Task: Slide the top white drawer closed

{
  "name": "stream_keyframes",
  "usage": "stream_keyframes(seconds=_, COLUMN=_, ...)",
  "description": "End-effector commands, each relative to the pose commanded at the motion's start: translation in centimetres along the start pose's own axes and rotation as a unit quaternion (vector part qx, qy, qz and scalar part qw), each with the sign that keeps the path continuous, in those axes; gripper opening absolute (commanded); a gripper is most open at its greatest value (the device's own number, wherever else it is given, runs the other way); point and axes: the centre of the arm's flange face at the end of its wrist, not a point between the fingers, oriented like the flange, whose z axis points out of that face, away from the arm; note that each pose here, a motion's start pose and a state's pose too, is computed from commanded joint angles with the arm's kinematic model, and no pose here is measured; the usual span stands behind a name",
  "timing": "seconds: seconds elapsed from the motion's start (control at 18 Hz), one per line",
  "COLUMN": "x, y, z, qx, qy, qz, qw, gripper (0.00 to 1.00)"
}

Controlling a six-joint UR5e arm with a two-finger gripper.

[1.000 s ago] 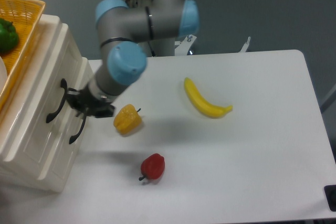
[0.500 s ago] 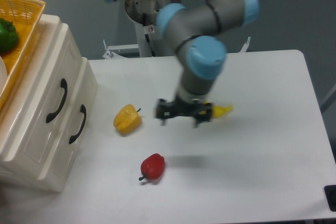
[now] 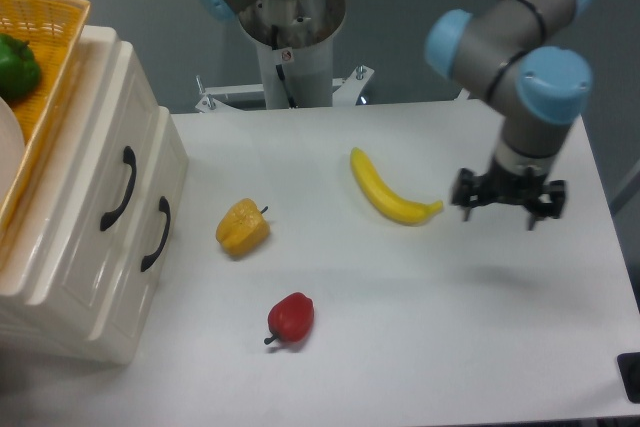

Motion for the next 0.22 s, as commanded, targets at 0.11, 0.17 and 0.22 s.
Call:
stream_keyframes(seconds=0.11, x=-0.5, y=1.7, z=2.0, qx=-0.004, qy=0.015, qz=0.083, qw=0.9964, gripper=1.0)
stream_keyframes(seconds=0.17, x=-0.7, y=2.3, z=2.7, qx=-0.007, qy=0.021, qz=0.119, qw=0.9927, gripper=1.0)
stream_keyframes(seconds=0.22, x=-0.7, y=2.6, z=2.9, qx=-0.014, qy=0.024, qz=0.141, qw=0.9896, gripper=1.0)
